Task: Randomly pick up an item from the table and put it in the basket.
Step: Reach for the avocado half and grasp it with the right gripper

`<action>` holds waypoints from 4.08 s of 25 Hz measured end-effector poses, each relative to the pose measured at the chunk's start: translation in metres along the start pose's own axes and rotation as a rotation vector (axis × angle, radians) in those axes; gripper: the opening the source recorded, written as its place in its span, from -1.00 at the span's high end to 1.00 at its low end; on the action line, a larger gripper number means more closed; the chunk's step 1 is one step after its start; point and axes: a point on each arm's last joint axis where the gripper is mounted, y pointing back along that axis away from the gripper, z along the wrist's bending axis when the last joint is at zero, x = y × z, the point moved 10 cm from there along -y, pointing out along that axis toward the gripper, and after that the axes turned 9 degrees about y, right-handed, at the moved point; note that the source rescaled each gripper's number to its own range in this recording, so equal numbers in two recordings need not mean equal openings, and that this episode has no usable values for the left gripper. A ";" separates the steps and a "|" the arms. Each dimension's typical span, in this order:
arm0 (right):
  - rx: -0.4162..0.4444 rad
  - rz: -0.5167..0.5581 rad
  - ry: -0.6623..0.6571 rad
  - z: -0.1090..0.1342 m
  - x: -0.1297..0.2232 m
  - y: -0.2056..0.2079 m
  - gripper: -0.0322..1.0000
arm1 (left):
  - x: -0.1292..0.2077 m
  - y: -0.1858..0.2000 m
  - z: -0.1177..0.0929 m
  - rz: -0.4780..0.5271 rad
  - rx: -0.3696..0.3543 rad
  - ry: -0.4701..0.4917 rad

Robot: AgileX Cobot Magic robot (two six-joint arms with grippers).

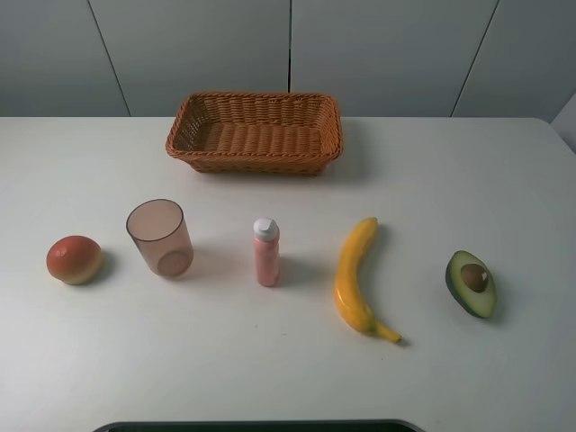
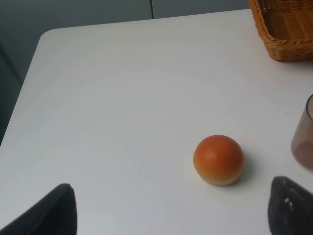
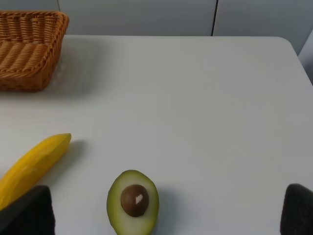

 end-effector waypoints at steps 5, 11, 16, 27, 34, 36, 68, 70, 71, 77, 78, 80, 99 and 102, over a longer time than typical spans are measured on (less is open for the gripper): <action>0.000 0.000 0.000 0.000 0.000 0.000 -0.99 | 0.000 0.000 0.000 0.000 0.000 0.000; 0.000 0.000 0.000 0.000 0.000 0.000 -0.99 | 0.000 0.000 0.000 0.000 0.000 0.000; 0.000 0.000 0.000 0.000 0.000 0.000 -0.99 | 0.000 0.000 0.000 0.000 0.000 0.000; 0.000 0.000 0.000 0.000 0.000 0.000 -0.99 | 0.000 0.000 0.000 0.000 0.000 0.000; 0.000 0.000 0.000 0.000 0.000 0.000 -0.99 | 0.000 0.000 0.000 0.000 0.000 0.000; 0.000 0.000 0.000 0.000 0.000 0.000 -0.99 | 0.000 0.000 0.000 0.000 0.000 0.000; -0.198 0.603 0.090 -0.010 -0.058 -0.132 -1.00 | 0.000 0.000 0.000 0.000 0.000 0.000; -0.234 0.680 0.080 -0.003 -0.040 -0.153 -1.00 | 0.000 0.000 0.000 0.000 0.000 0.000; -0.246 0.707 0.076 -0.001 -0.031 -0.160 -1.00 | 0.000 0.000 0.000 0.000 0.000 0.000; -0.312 0.810 0.050 0.018 0.028 -0.191 -1.00 | 0.000 0.000 0.000 0.000 0.000 0.000; -0.319 0.821 0.055 0.021 0.038 -0.193 -1.00 | 0.000 0.000 0.000 0.000 0.000 0.000; -0.332 0.848 0.068 0.027 0.058 -0.195 -1.00 | 0.000 0.000 0.000 0.000 0.000 0.000; -0.365 0.961 0.107 0.051 0.121 -0.229 -1.00 | 0.000 0.000 0.000 0.000 0.000 0.000; -0.365 0.967 0.106 0.051 0.124 -0.231 -1.00 | 0.000 0.000 0.000 0.000 0.000 0.000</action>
